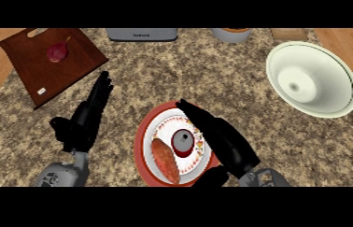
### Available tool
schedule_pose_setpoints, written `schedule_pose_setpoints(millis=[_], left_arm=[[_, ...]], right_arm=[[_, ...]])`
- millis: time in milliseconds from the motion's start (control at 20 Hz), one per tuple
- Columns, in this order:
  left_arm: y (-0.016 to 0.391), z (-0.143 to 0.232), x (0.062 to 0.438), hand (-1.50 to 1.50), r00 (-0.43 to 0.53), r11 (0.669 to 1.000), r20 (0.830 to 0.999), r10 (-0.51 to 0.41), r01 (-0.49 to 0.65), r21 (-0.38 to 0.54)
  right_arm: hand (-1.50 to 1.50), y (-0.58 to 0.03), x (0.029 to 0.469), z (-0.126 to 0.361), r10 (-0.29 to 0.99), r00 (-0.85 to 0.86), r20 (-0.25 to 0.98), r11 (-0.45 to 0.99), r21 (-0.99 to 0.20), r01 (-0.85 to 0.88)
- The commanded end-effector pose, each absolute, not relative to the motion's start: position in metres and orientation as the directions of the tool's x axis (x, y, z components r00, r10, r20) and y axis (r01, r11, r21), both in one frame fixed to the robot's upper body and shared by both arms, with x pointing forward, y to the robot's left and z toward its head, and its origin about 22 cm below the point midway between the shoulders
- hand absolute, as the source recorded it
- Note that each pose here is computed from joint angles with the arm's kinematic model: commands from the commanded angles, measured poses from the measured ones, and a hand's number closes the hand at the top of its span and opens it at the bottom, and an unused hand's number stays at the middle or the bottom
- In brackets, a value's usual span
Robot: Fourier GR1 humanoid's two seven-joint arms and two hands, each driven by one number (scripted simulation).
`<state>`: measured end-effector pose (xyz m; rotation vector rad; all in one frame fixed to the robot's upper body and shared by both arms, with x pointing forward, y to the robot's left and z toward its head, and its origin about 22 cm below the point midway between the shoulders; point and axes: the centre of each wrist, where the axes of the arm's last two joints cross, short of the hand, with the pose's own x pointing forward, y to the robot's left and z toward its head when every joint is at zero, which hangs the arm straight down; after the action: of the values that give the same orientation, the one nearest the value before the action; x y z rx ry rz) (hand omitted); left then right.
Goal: Pick the can from the plate and place it in the bowl
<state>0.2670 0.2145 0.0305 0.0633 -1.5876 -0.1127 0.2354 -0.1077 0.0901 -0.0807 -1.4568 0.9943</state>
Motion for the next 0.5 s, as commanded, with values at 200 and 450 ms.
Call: schedule_pose_setpoints(millis=[200,450], left_arm=[[0.227,0.035,0.269,0.0,-0.022,0.993,0.993,-0.118,0.015,0.118],[0.211,0.022,0.279,0.0,-0.023,0.993,0.993,-0.119,0.011,0.119]], right_arm=[[-1.5,-0.116,0.222,0.063,0.555,-0.166,0.815,0.636,-0.544,-0.547],[-1.5,-0.118,0.225,0.081,0.451,-0.188,0.872,0.681,-0.473,-0.559]])
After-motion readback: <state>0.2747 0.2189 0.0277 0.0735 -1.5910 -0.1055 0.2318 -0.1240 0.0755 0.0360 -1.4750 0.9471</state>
